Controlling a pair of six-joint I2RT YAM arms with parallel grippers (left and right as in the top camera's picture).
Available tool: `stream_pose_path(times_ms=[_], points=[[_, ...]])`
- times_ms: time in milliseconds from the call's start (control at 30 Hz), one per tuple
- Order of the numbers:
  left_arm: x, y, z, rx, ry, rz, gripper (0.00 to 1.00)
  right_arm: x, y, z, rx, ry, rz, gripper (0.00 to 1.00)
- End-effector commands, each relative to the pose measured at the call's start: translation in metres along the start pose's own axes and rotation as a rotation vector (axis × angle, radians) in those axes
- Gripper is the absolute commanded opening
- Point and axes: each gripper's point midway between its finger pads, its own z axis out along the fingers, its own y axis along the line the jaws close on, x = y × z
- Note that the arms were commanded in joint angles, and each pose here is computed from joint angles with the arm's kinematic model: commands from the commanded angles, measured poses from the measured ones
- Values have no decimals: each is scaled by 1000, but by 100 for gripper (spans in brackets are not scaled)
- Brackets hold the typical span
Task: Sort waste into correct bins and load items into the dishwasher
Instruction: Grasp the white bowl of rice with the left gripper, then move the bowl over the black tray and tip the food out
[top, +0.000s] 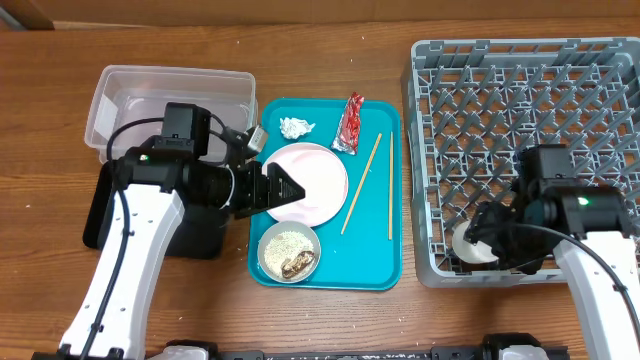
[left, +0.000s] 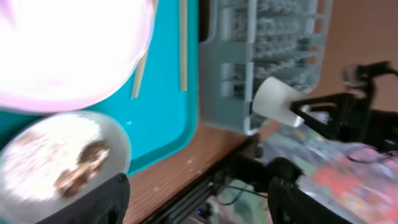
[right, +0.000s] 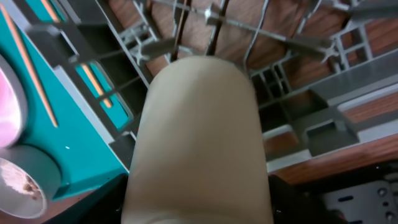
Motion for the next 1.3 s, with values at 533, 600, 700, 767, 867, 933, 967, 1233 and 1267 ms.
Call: stream_pose_path(times_ms=[533, 600, 700, 767, 867, 933, 967, 1233, 1267], points=[[55, 13, -89, -548, -252, 23, 72, -8, 136, -73, -562, -288, -451, 86], [63, 18, -72, -557, -206, 20, 68, -1, 153, -80, -613, -306, -514, 85], [74, 25, -38, -551, -131, 42, 65, 11, 171, -80, -642, -297, -574, 84], [79, 29, -14, -551, -87, 89, 64, 10, 173, -74, -613, -294, -554, 82], [81, 39, 16, -593, -57, 142, 64, 5, 172, -66, -572, -297, -522, 82], [78, 44, 35, -640, -41, 175, 61, 4, 172, -64, -567, -291, -520, 82], [75, 44, 44, -649, -33, 193, 59, 5, 172, -64, -567, -290, -520, 82], [62, 71, 112, -747, 62, 240, 38, 6, 170, -62, -558, -278, -518, 82], [63, 77, 119, -762, 81, 232, 37, 7, 169, -61, -556, -276, -517, 82]])
